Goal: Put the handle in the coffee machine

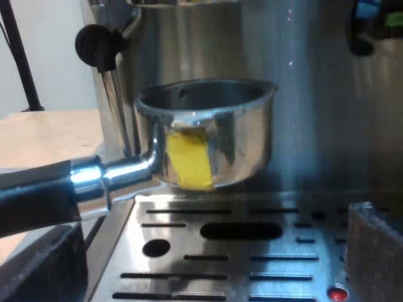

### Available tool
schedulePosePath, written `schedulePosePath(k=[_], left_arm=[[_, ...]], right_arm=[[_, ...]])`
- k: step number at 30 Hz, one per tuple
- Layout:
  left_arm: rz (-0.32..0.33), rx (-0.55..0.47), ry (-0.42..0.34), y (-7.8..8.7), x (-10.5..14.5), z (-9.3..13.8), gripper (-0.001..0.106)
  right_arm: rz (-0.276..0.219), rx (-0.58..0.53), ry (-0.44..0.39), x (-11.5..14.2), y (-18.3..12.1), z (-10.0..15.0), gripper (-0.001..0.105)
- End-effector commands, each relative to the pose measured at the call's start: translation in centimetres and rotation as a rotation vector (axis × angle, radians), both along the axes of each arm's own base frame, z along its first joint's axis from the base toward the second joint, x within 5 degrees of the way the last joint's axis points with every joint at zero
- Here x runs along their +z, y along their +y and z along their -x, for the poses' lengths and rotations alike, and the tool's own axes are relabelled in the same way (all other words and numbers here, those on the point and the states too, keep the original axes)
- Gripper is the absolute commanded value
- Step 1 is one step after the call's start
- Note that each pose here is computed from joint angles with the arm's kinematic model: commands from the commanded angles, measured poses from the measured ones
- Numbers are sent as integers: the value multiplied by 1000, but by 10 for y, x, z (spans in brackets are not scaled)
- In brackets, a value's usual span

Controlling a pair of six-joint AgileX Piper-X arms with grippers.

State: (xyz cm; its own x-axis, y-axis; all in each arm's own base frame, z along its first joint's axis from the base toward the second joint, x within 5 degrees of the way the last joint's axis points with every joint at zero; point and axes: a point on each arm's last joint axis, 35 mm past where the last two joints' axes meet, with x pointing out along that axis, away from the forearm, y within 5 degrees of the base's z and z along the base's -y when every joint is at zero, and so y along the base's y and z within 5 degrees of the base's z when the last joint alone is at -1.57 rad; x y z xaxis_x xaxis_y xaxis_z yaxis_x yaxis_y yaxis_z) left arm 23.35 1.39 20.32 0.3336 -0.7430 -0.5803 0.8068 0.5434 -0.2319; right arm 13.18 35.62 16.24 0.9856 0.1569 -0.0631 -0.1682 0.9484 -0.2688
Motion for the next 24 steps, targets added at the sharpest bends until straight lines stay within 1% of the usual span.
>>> schedulePosePath(k=[1, 6, 9, 14, 18, 19, 20, 22, 24], left_arm=[[51, -27, -65, 0, 6, -6, 0], [61, -23, -39, 2, 2, -18, 0], [61, -24, -48, 4, 6, -26, 0], [66, -28, -74, 4, 13, -31, 0], [69, -64, -97, -2, 17, -34, 0], [65, -96, -111, -9, 17, -35, 0], [61, -103, -113, -10, 17, -36, 0], [60, -117, -110, -18, 17, -38, 0], [66, -96, -86, -19, 16, -40, 0]], right_arm=[[26, 15, -15, 5, 2, -4, 84], [26, 24, -15, 5, 2, -6, 84], [26, 24, -14, 5, 1, -8, 84], [26, 13, -14, 5, 0, -12, 84], [26, 11, -14, 5, -1, -13, 84], [26, 7, -14, 5, -1, -15, 84], [26, 7, -14, 5, -1, -15, 84], [26, 6, -14, 5, -1, -15, 84], [29, 7, -14, 5, -1, -15, 84]])
